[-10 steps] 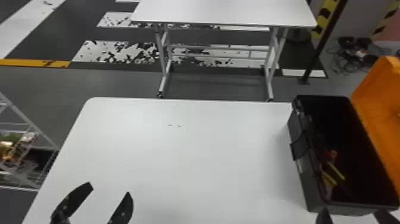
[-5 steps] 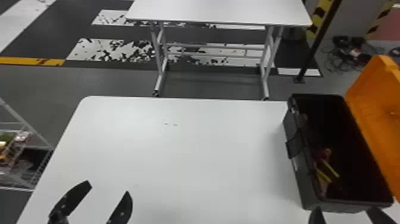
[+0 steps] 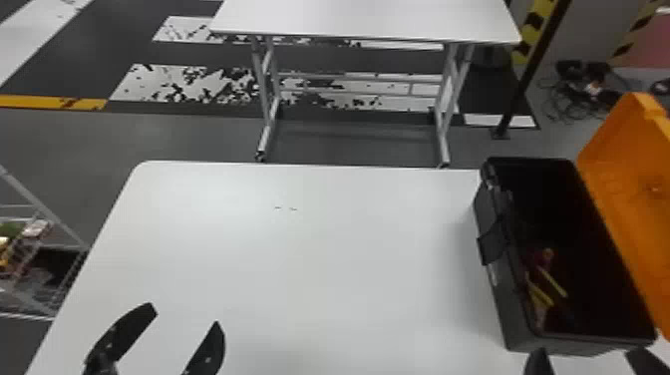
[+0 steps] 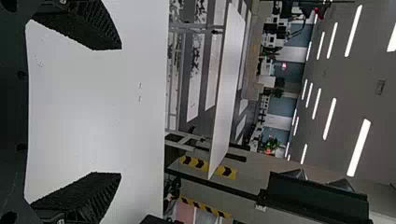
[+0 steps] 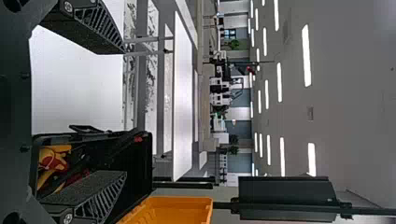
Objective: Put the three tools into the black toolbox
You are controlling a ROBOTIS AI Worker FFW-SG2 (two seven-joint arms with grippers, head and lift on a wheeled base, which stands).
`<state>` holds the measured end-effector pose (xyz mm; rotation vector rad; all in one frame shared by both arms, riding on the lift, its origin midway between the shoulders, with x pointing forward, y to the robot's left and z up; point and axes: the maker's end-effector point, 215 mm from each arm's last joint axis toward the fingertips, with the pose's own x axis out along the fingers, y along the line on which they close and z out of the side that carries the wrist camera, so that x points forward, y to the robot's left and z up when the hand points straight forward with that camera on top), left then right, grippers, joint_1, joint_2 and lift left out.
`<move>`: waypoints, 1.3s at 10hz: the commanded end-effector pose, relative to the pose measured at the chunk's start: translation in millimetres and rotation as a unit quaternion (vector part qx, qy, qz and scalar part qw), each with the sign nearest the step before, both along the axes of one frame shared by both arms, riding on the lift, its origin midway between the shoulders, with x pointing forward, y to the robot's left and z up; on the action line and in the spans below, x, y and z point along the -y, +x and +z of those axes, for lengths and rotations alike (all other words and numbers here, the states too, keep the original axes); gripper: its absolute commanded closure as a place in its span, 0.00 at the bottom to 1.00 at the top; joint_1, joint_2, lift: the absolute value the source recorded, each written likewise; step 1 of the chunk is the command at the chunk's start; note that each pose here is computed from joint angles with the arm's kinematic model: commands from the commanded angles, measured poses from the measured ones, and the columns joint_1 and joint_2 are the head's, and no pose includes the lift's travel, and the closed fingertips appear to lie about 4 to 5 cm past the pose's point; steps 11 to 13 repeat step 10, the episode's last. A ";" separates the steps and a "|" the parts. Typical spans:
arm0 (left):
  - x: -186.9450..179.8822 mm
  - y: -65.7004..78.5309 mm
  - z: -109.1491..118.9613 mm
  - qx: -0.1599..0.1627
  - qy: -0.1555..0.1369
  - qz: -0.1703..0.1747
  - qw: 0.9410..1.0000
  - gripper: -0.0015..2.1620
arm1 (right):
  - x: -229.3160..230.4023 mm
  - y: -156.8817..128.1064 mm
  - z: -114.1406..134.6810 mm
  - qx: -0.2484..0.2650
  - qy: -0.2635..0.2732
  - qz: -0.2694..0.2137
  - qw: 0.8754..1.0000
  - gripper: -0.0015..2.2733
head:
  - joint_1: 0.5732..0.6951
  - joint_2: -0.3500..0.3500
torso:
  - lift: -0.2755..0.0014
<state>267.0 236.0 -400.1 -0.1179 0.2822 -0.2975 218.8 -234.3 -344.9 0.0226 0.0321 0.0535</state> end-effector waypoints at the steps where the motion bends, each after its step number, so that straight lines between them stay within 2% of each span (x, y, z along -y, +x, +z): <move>1: 0.6 -0.8 -0.7 0.000 0.000 -0.001 1.000 0.01 | -1.0 -4.6 12.0 0.024 0.002 0.000 1.000 0.04 | 1.00 0.51 | 0.81; 4: 3.5 -1.0 -0.8 0.000 0.003 -0.004 1.000 0.01 | -1.6 -6.1 12.0 0.026 0.004 -0.001 1.000 0.04 | 1.00 0.50 | 0.81; 8: 13.1 -1.2 -0.8 0.001 0.003 -0.012 1.000 0.01 | -2.6 -4.5 -5.0 -0.004 0.006 -0.003 1.000 0.05 | 1.00 0.48 | 0.81; 13: 15.5 -1.0 -0.1 0.002 0.005 -0.015 1.000 0.01 | -4.5 -4.0 -6.4 -0.008 0.006 -0.001 1.000 0.05 | 1.00 0.47 | 0.81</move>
